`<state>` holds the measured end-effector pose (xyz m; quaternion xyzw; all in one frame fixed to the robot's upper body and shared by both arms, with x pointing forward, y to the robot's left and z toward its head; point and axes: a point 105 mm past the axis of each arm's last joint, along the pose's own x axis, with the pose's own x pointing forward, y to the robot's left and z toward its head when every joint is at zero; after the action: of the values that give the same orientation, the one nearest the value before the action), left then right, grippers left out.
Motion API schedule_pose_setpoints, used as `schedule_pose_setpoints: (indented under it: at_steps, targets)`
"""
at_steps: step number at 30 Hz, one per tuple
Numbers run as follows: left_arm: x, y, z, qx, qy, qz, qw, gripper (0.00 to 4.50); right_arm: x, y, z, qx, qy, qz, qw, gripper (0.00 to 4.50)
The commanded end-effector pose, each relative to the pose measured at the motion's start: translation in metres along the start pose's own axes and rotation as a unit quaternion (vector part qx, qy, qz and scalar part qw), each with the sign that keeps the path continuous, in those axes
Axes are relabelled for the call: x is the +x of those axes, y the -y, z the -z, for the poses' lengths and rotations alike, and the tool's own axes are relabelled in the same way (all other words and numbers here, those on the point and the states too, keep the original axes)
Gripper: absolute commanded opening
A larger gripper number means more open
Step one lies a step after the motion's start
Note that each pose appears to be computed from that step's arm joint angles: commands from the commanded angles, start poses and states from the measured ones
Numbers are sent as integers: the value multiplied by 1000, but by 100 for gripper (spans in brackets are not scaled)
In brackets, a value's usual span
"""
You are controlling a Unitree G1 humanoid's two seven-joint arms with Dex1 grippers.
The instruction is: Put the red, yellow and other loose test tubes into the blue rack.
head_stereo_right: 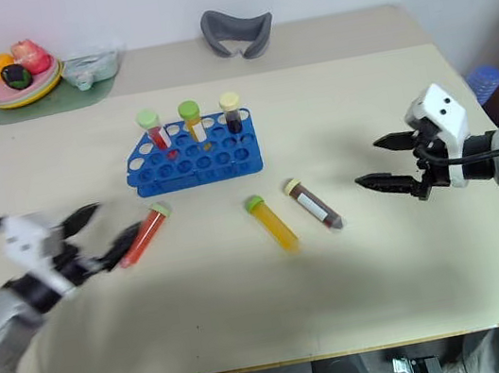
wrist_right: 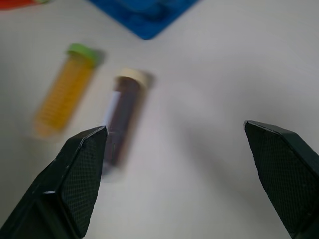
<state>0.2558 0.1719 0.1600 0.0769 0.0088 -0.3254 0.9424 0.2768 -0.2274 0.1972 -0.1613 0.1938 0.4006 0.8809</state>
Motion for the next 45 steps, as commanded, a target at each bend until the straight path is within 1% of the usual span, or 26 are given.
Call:
schedule_pose_setpoints:
  at_steps: [1, 4, 6, 10, 14, 17, 20, 23, 27, 30, 35, 40, 45]
  targets:
    - [24, 39, -6, 24, 8, 100, 995, 447, 3, -11, -4, -24, -28, 22, 999, 450]
    - [34, 57, -9, 11, 23, 153, 988, 447, 15, -20, 0, 3, -52, 41, 998, 450]
    - [36, 70, -2, 31, 6, 201, 979, 447, 27, -32, 3, 30, -73, 42, 996, 450]
    - [34, 71, 9, 54, -18, 239, 969, 447, 49, -42, -4, 68, -86, 80, 991, 450]
    - [32, 63, 20, 72, -38, 247, 965, 447, 62, -39, -6, 69, -83, 125, 986, 450]
    - [31, 60, 27, 80, -48, 255, 962, 447, 68, -39, -11, 67, -86, 127, 986, 450]
    - [33, 61, 29, 77, -45, 259, 962, 447, 75, -38, -17, 77, -89, 125, 985, 450]
    - [32, 64, 31, 77, -43, 265, 960, 447, 80, -36, -11, 92, -123, 126, 980, 450]
    - [30, 66, 33, 78, -42, 269, 959, 447, 90, -46, -11, 115, -160, 94, 976, 450]
    - [27, 69, 35, 78, -41, 274, 958, 447, 96, -52, -12, 129, -181, 89, 971, 450]
    - [21, 73, 39, 79, -41, 274, 958, 447, 107, -60, -9, 168, -219, 114, 954, 450]
    - [18, 75, 38, 79, -41, 270, 959, 447, 116, -57, -5, 167, -243, 143, 945, 450]
    - [19, 79, 33, 81, -38, 267, 960, 447, 123, -53, -3, 169, -263, 153, 938, 450]
